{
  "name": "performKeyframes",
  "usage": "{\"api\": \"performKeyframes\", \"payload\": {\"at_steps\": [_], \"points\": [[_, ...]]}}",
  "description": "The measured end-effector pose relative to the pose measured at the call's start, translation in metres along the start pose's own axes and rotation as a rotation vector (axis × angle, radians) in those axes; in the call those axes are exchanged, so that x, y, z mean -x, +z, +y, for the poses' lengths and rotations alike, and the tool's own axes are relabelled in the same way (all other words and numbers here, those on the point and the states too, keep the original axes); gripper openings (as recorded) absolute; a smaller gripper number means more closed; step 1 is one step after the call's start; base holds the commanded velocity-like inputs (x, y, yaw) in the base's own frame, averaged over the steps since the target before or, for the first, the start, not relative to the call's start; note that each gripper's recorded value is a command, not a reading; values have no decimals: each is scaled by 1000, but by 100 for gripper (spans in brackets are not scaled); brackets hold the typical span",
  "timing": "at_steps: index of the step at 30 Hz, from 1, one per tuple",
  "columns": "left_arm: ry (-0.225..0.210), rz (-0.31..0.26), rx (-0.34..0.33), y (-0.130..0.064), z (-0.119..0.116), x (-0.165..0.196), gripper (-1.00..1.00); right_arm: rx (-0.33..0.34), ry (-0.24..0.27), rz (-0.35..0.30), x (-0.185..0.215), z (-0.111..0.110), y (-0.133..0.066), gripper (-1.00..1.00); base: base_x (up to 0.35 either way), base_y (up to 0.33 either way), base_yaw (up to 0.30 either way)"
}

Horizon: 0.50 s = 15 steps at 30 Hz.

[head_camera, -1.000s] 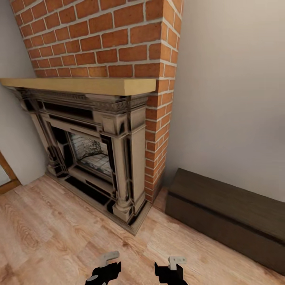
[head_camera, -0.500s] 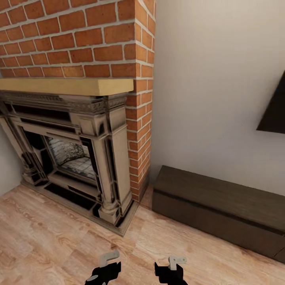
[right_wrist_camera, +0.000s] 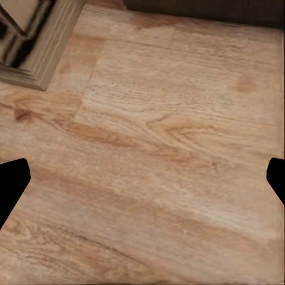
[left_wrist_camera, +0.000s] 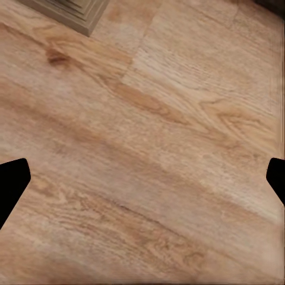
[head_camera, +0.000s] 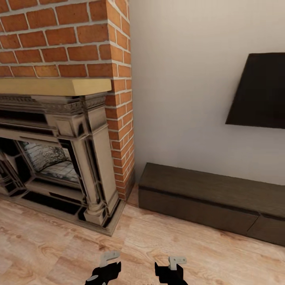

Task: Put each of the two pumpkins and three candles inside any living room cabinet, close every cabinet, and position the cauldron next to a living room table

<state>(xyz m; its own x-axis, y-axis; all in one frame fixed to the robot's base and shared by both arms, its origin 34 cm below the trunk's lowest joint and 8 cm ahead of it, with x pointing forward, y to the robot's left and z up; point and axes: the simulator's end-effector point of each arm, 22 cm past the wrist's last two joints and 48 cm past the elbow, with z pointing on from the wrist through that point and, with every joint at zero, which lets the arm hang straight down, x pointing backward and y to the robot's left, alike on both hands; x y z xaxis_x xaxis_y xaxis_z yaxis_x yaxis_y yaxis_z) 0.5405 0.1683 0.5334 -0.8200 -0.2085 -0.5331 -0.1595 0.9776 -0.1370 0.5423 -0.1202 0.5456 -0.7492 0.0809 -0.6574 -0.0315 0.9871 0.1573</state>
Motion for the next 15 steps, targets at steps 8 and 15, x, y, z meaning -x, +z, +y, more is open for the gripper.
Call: {"api": "performKeyframes", "payload": {"at_steps": [8, 15], "points": [[0, 0, 1, 0, 1, 0, 100, -1, 3, 0, 0, 0, 0, 100, -96, 0, -279], [0, 1, 1, 0, 1, -1, 100, -2, 3, 0, 0, 0, 0, 100, -8, 0, -279]]}}
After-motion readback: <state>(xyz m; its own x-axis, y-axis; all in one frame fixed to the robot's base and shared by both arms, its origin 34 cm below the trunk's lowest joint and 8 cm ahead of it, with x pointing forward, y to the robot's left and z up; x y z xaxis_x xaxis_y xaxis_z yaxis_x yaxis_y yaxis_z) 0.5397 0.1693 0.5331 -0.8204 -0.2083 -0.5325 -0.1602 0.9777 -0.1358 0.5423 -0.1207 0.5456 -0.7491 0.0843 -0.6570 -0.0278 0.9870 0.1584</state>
